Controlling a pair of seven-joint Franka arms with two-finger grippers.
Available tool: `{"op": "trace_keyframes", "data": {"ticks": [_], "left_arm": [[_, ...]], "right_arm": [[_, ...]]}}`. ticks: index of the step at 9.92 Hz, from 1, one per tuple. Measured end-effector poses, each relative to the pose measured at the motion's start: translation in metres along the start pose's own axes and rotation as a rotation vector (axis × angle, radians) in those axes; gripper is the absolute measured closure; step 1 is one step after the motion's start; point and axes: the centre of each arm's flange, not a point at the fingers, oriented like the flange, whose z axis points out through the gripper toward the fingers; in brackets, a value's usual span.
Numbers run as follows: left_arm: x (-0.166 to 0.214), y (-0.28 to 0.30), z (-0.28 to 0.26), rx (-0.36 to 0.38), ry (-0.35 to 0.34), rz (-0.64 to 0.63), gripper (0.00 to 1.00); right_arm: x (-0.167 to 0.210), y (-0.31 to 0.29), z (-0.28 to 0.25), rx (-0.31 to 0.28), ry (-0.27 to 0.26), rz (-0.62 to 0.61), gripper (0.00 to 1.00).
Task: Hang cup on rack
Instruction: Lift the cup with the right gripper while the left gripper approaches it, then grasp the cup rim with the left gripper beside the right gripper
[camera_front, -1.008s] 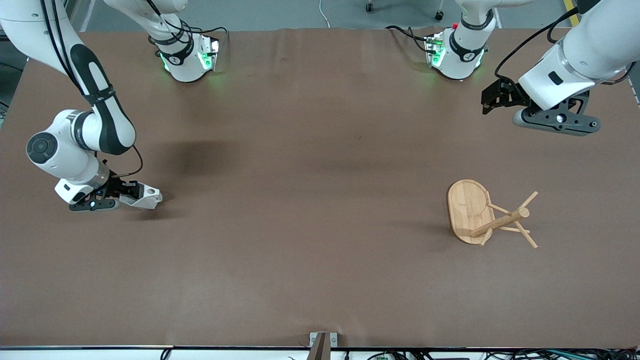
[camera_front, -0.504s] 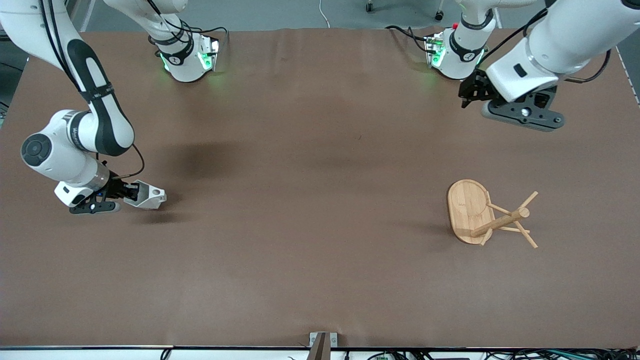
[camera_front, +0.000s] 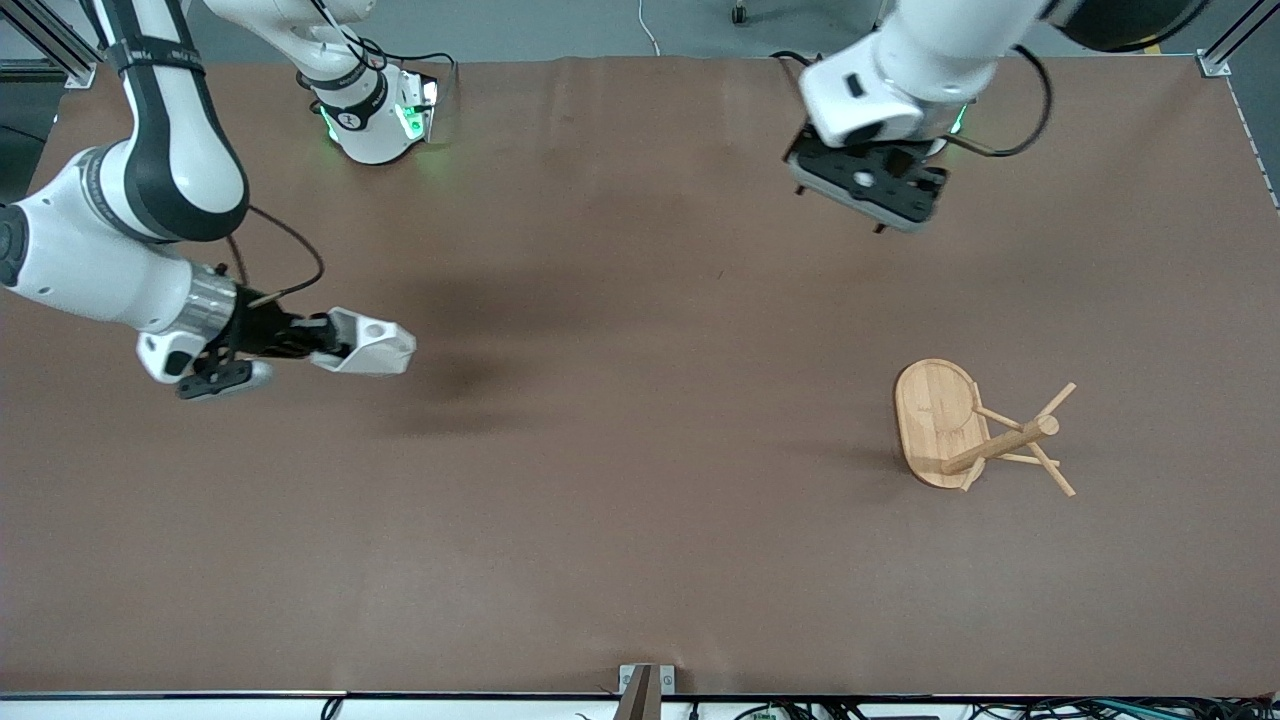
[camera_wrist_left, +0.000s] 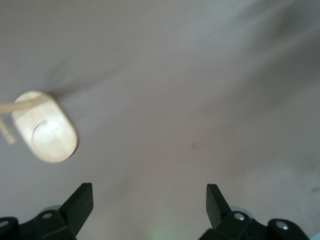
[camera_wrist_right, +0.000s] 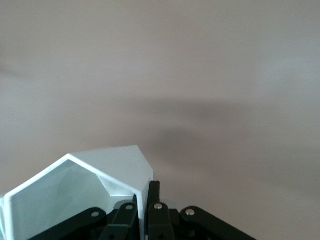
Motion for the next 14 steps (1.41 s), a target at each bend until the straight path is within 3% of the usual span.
{"op": "trace_keyframes", "data": {"ticks": [1,3,5,8,9,12,14], "left_arm": [[0.004,0.032,0.003,-0.042,0.031,0.059,0.0],[0.011,0.084,0.008,-0.104,0.104,0.188,0.0],[0.02,0.115,0.012,-0.142,0.148,0.29,0.0],[0.038,0.136,0.031,-0.184,0.161,0.415,0.0],[0.043,0.138,0.037,-0.192,0.167,0.449,0.0],[0.044,0.151,0.044,-0.233,0.164,0.494,0.0],[0.039,0.164,0.041,-0.241,0.168,0.516,0.0]], "right_arm": [[-0.003,-0.036,0.019,0.113,-0.01,0.006,0.96],[-0.017,-0.111,0.061,0.284,-0.057,-0.002,0.96],[-0.035,-0.16,0.088,0.379,-0.111,-0.013,0.96],[-0.059,-0.189,0.096,0.594,-0.271,-0.061,0.96],[-0.062,-0.191,0.095,0.626,-0.293,-0.071,0.96],[-0.062,-0.199,0.092,0.716,-0.29,-0.043,0.96],[-0.065,-0.202,0.091,0.741,-0.316,-0.046,0.96]]}}
